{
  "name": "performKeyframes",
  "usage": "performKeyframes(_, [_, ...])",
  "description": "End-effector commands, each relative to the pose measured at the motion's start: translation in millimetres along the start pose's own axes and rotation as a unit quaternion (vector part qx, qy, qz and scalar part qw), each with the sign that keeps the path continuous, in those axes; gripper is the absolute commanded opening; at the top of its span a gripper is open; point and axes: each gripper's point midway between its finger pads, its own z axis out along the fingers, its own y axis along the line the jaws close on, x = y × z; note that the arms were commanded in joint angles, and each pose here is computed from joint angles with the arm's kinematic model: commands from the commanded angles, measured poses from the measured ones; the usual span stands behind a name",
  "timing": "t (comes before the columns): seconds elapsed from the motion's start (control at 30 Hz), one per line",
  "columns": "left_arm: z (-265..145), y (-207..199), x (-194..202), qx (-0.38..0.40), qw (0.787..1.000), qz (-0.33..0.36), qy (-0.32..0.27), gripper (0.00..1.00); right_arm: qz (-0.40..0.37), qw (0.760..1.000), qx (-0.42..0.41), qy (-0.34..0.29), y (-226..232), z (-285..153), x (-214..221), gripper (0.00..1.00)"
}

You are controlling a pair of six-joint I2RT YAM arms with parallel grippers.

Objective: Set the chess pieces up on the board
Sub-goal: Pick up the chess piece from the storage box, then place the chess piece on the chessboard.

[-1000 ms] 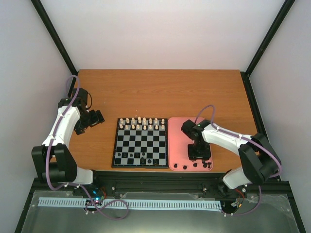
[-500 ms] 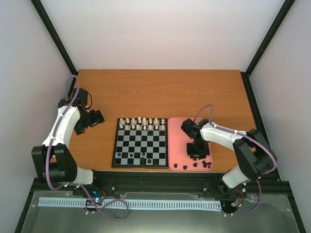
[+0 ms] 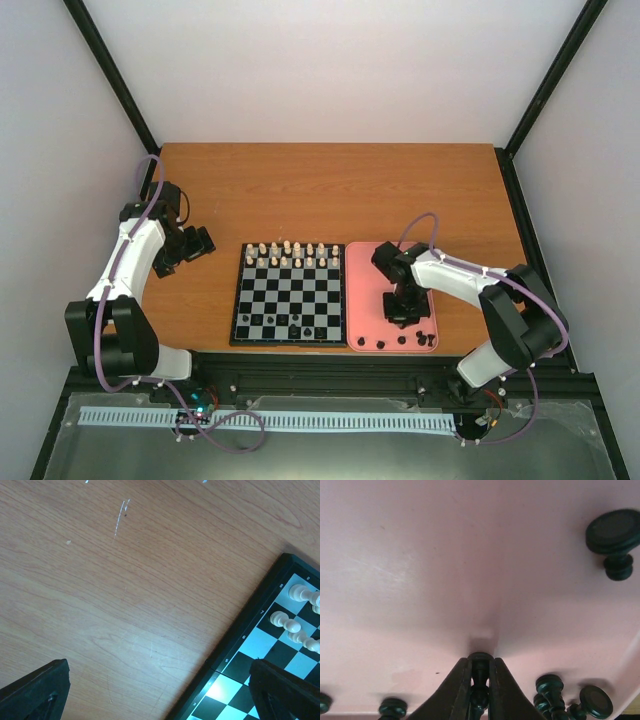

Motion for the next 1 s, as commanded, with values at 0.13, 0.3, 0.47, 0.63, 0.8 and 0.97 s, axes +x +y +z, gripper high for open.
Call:
performKeyframes(0.13, [-9,-3,0,0.010,1.000,0.007,-0.014,1.00,-0.018,0.998,-0.025,-0.050,24,-41,-26,0.05])
performKeyframes(0.3, [-10,-3,1,0.013,1.000,0.009,-0.016,1.00,-0.023,0.998,-0.019,-0.059,33,-52,-30,0.06])
performKeyframes(0.47, [-11,-2,4,0.013,1.000,0.012,-0.016,1.00,-0.021,0.998,-0.026,-0.051,33,-44,-24,0.05])
performKeyframes(0.63, [-12,-2,3,0.015,1.000,0.014,-0.018,1.00,-0.030,0.997,-0.032,-0.056,39,-48,-30,0.05])
performKeyframes(0.8, [-12,-4,2,0.018,1.000,0.014,-0.018,1.00,-0.040,0.998,-0.030,-0.047,41,-42,-32,0.06])
performKeyframes(0.97, [-10,-5,1,0.018,1.000,0.014,-0.015,1.00,-0.050,0.997,-0.044,-0.048,51,-49,-34,0.05])
